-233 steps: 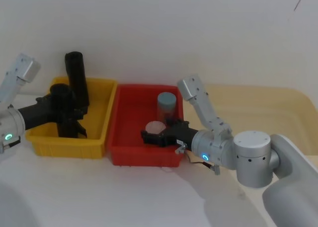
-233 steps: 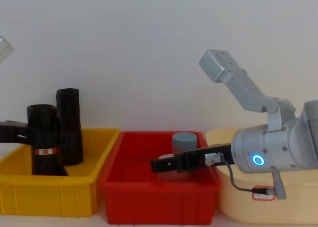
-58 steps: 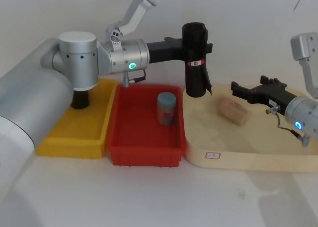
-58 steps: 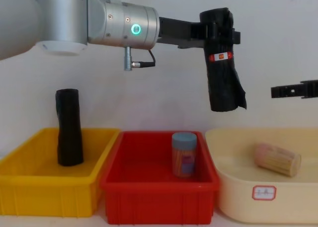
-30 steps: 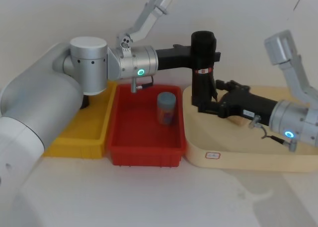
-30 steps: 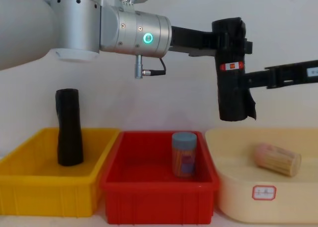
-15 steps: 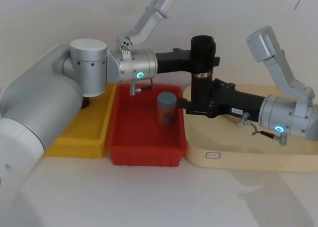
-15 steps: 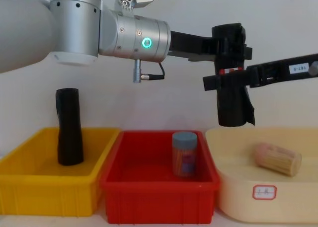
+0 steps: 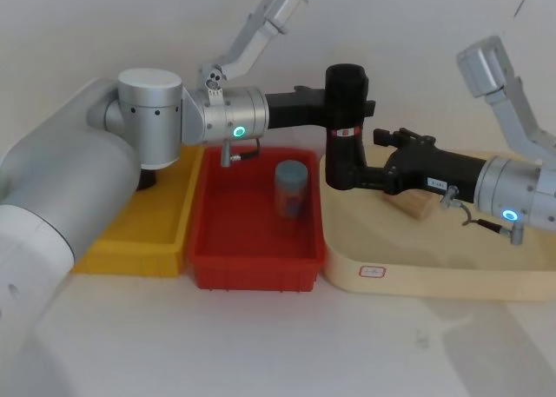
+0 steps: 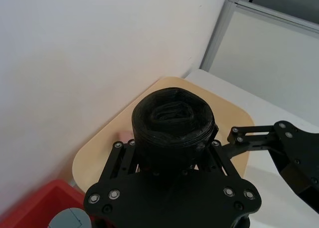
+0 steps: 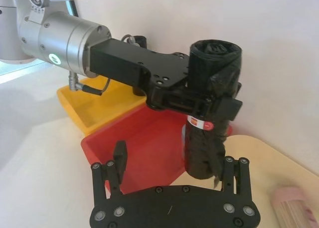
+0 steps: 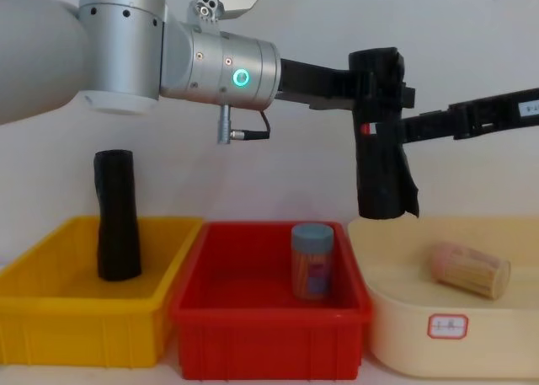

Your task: Pick up the garbage bag with the one hand and transfer it to the other hand.

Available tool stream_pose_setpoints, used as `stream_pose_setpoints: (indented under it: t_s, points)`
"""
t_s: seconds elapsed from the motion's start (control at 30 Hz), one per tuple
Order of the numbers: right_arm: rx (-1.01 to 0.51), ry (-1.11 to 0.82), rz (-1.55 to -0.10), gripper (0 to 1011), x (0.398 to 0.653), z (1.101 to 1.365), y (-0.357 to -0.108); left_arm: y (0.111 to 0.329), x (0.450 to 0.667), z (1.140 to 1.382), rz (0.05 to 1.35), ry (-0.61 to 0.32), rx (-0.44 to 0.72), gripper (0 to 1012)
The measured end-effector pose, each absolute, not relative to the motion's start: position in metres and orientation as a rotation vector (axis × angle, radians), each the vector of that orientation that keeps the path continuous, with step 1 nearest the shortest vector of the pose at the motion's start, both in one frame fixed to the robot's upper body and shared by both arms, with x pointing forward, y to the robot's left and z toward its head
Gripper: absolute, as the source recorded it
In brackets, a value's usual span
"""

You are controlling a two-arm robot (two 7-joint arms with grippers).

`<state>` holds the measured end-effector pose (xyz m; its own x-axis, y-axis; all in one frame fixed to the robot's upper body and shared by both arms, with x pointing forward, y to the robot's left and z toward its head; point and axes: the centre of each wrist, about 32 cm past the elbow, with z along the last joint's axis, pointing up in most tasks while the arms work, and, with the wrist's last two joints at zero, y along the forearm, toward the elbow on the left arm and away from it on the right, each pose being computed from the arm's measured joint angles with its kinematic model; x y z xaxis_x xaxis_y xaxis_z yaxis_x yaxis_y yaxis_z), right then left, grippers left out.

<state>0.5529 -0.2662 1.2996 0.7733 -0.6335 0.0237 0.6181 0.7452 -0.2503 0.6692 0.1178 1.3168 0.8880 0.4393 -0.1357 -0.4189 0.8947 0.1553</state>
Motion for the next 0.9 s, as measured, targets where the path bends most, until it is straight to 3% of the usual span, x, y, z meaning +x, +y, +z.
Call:
stream_pose_setpoints:
  t_s: [0.9]
  points:
    - [-0.251, 0.087, -0.812, 999, 0.574, 1.287, -0.263, 0.114, 0.672, 1.318, 0.453, 0.171, 0.114, 446]
